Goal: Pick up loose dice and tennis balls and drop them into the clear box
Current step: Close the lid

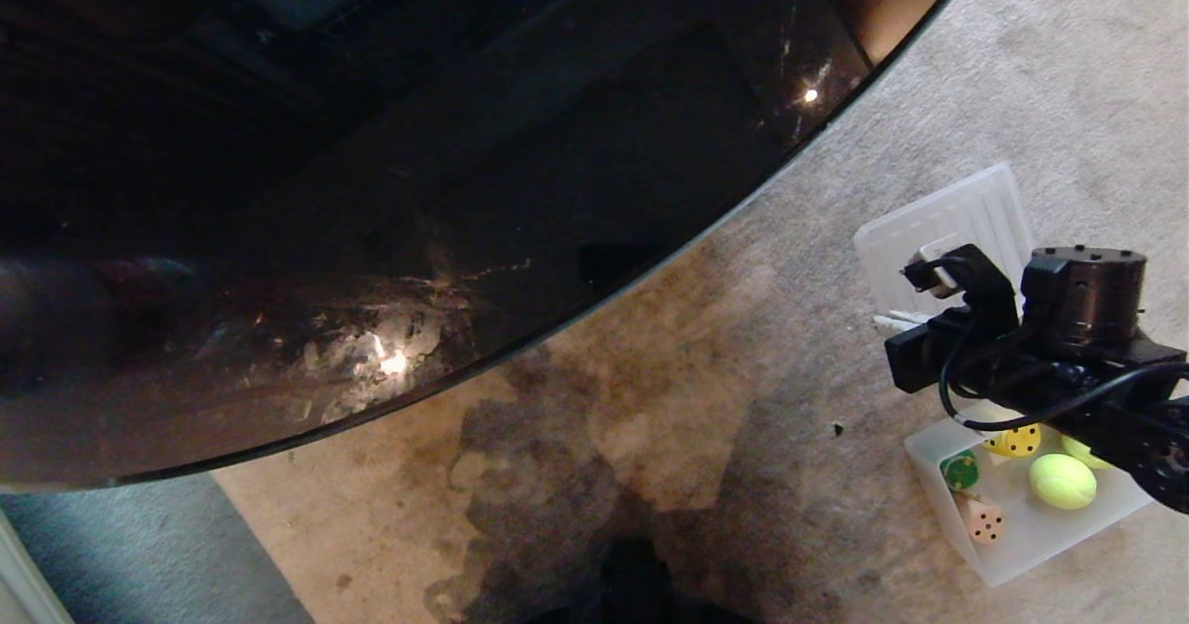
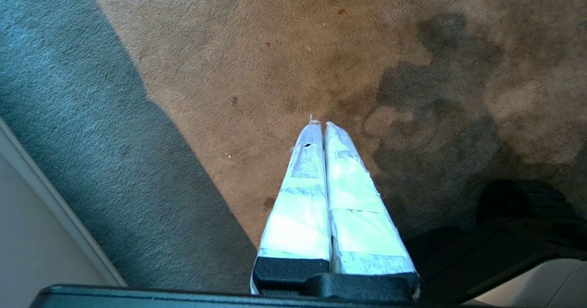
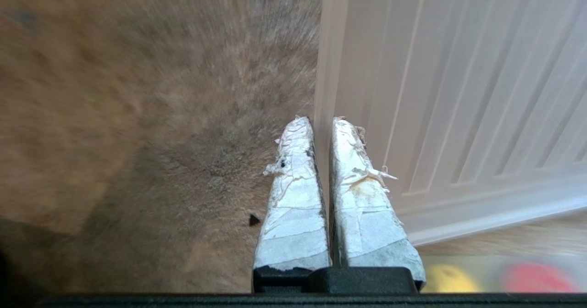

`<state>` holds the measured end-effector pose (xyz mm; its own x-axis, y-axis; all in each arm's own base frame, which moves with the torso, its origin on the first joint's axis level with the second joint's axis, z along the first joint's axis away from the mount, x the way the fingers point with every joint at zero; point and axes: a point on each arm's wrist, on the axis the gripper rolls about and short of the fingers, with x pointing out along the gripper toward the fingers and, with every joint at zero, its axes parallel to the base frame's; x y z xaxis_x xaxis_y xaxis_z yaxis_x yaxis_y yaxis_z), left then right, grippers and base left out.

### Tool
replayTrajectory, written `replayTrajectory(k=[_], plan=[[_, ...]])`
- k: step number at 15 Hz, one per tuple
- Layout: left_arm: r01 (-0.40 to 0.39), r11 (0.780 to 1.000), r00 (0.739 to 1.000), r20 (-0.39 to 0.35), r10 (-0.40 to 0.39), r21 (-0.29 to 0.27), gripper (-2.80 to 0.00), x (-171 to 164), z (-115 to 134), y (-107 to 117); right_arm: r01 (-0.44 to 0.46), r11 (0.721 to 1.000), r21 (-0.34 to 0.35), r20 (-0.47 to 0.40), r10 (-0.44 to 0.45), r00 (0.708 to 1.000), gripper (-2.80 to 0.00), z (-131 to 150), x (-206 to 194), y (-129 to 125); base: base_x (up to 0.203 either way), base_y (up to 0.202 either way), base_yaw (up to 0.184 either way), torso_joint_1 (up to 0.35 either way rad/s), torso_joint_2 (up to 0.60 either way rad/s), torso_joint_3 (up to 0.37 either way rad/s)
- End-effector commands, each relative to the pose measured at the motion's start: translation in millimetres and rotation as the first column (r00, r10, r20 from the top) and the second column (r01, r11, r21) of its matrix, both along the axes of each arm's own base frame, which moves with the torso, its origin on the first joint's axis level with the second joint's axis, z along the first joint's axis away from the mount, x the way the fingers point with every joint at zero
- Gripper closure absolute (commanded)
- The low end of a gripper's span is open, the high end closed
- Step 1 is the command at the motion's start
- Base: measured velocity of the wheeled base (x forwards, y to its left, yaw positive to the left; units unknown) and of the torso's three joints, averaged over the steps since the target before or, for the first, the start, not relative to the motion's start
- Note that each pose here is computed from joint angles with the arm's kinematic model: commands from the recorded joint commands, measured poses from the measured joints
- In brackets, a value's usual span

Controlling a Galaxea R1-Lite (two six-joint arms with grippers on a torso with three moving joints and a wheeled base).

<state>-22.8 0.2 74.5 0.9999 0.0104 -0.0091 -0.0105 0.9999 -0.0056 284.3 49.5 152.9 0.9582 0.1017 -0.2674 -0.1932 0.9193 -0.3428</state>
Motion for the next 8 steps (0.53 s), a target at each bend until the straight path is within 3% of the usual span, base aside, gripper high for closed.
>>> replayTrajectory(k=[1,3,8], plan=[[0.0,1.0,1.0,-0.002,0.0,0.0,0.0,0,0,0,0.0,1.0,0.009,0.086,-0.001,0.996,0.0,44,-42,-8,0.0,0.0,0.0,0.0,0.0,0.0],[0.0,1.0,1.0,-0.002,0.0,0.0,0.0,0,0,0,0.001,1.0,-0.007,0.031,-0.001,1.0,0.0,47,-58,-11,0.0,0.0,0.0,0.0,0.0,0.0],[0.0,1.0,1.0,0.0,0.0,-0.002,0.0,0,0,0,0.002,1.0,-0.008,0.044,-0.001,0.999,0.0,60,-79,-14,0.0,0.0,0.0,0.0,0.0,0.0]])
